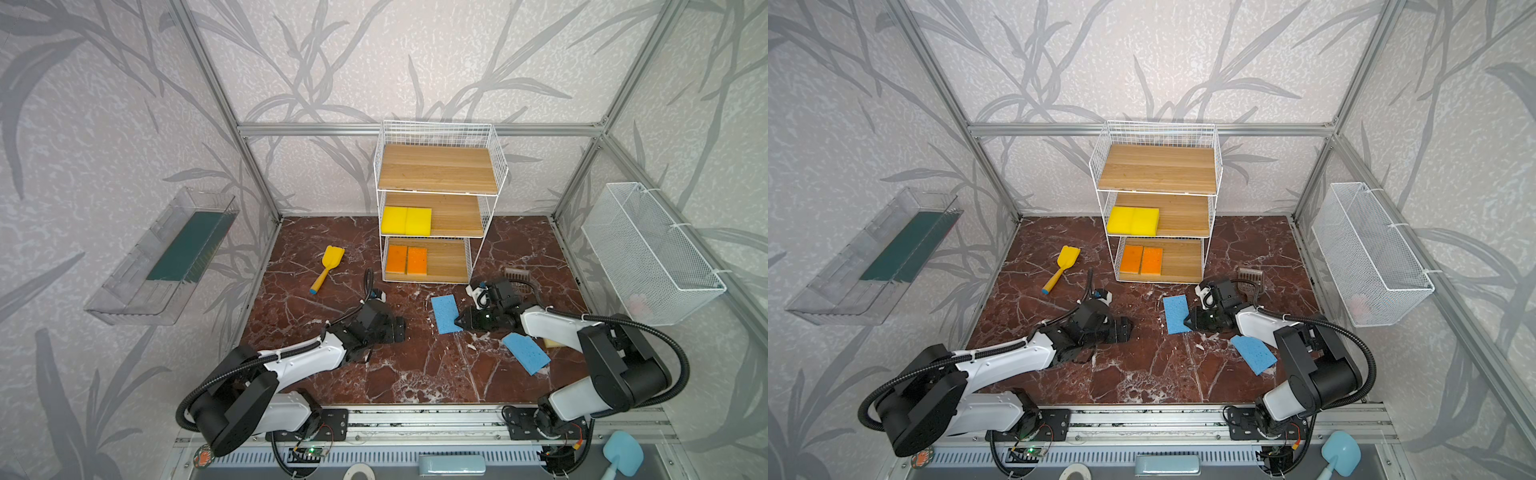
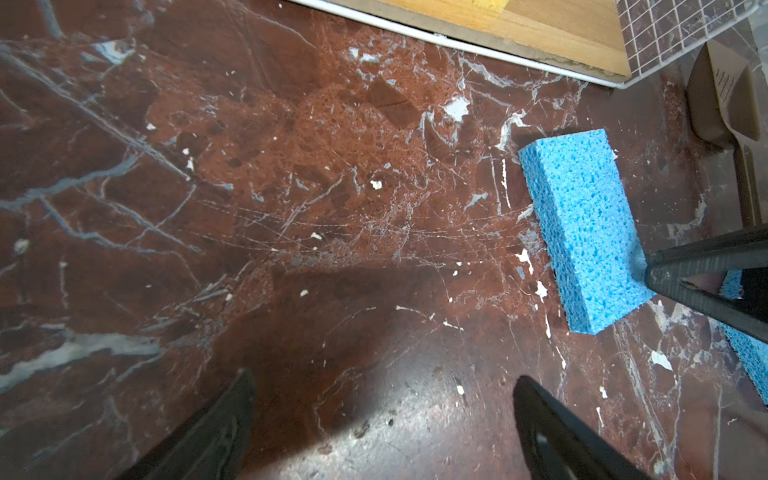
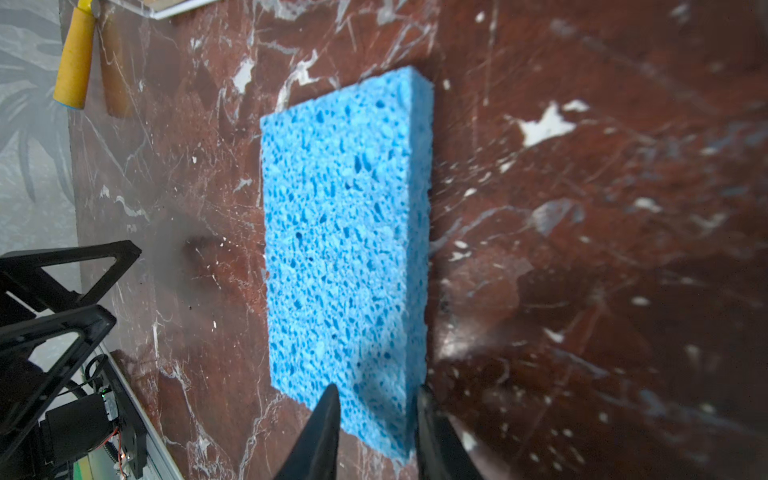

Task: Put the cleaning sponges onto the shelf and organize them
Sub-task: 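Grasp the blue sponge with the left gripper beside the right gripper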

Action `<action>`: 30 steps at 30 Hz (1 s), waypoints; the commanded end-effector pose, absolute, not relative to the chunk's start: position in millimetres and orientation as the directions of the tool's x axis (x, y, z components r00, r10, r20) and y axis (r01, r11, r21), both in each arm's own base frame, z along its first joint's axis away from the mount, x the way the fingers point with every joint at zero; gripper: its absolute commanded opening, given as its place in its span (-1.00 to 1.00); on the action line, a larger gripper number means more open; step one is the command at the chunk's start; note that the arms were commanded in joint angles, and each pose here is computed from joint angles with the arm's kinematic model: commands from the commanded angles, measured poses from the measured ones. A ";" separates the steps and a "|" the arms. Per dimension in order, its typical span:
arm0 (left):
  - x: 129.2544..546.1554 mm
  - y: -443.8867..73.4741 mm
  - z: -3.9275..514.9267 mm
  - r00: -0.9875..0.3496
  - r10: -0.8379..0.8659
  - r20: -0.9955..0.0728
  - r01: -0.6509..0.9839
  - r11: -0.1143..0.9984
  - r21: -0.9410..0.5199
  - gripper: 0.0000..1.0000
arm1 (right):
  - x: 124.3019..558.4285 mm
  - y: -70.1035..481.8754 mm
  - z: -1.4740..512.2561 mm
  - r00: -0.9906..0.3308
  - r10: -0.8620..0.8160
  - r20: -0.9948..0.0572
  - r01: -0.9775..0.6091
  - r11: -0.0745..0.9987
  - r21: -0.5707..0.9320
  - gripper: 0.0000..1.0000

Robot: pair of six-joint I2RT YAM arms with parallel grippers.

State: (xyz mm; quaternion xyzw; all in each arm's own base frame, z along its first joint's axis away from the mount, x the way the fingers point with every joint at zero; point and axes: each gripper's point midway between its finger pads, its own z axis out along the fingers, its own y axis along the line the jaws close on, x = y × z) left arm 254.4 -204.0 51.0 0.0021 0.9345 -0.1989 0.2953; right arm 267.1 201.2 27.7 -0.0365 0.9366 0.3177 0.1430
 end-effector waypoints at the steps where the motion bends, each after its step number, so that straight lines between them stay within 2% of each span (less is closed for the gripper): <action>1: 258.1 -210.2 59.9 -0.826 -0.113 -0.552 0.129 0.916 -0.380 0.95 | 260.0 217.5 19.5 -0.960 -0.032 -0.278 -0.191 0.801 0.567 -0.54; 5: 258.4 -215.2 62.9 -0.827 -0.119 -0.549 0.132 0.909 -0.396 0.93 | 260.9 226.2 17.1 -0.961 -0.038 -0.275 -0.194 0.802 0.565 -0.81; 10: 258.5 -221.5 63.8 -0.831 -0.117 -0.544 0.138 0.904 -0.405 0.88 | 252.6 237.9 22.0 -0.957 -0.063 -0.284 -0.221 0.794 0.566 -0.87; 13: 257.1 -229.8 62.1 -0.838 -0.114 -0.534 0.148 0.894 -0.423 0.79 | 243.7 251.0 25.6 -0.956 -0.065 -0.285 -0.227 0.779 0.585 -0.86; 17: 254.6 -237.8 56.5 -0.846 -0.096 -0.525 0.157 0.896 -0.416 0.63 | 233.0 276.9 33.7 -0.961 -0.027 -0.274 -0.205 0.733 0.648 -0.71; 22: 253.9 -236.5 51.1 -0.847 -0.121 -0.518 0.134 0.894 -0.427 0.32 | 224.2 299.4 41.9 -0.957 -0.053 -0.286 -0.236 0.714 0.659 -0.22; 26: 251.8 -236.3 47.2 -0.856 -0.116 -0.505 0.128 0.897 -0.422 0.06 | 227.1 302.5 50.7 -0.953 -0.034 -0.300 -0.237 0.698 0.676 -0.14; 30: 251.5 -236.1 43.4 -0.858 -0.114 -0.501 0.126 0.899 -0.420 0.00 | 228.2 297.8 62.4 -0.941 -0.033 -0.336 -0.260 0.704 0.661 -0.14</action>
